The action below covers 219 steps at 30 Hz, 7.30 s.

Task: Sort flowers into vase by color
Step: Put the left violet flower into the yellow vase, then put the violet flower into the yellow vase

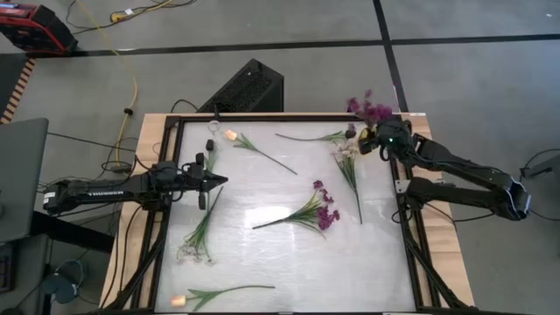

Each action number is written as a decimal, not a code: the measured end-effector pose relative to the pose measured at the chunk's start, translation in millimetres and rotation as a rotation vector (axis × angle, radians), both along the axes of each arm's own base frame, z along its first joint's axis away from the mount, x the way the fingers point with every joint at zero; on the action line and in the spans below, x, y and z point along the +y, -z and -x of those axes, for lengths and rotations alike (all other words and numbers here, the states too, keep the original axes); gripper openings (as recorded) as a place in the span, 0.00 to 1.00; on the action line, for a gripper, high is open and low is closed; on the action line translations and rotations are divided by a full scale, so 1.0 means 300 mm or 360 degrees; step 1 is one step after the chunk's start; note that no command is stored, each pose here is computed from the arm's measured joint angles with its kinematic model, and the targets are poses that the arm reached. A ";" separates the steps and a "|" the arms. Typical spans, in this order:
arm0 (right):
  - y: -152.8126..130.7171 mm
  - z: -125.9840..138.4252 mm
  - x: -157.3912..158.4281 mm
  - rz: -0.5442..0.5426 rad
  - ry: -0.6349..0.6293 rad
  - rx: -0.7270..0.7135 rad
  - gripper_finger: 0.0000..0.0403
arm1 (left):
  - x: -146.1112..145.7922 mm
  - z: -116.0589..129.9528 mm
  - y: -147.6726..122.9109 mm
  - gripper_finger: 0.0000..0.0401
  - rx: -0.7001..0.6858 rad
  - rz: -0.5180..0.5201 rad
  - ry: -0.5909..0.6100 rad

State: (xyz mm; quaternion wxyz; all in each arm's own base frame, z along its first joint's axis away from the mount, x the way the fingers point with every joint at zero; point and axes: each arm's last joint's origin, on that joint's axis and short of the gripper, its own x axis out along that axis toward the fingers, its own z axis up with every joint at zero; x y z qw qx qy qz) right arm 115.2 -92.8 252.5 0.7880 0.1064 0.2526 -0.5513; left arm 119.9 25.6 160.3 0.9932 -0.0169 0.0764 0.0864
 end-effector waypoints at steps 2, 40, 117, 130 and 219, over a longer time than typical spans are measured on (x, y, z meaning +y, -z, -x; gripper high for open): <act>-0.020 0.015 0.011 -0.0074 -0.0014 0.0081 0.62 | -0.002 0.000 0.000 0.00 -0.0002 0.0004 0.0036; -0.063 -0.308 0.470 -0.1548 -0.1567 0.0009 0.67 | -0.161 -0.106 -0.063 0.55 -0.0225 0.0007 0.0468; -0.039 -0.687 0.502 0.0423 -0.2198 -0.0247 0.67 | -0.039 -0.299 -0.327 0.02 -0.0811 -0.0082 0.0141; -0.056 -0.837 0.275 0.0839 -0.2056 -0.1081 0.67 | -0.039 -0.293 -0.315 0.03 -0.0813 -0.0096 0.0155; -0.238 0.231 0.218 0.0399 0.0334 -0.0295 0.07 | -0.036 -0.288 -0.206 0.56 -0.0115 -0.0316 -0.0049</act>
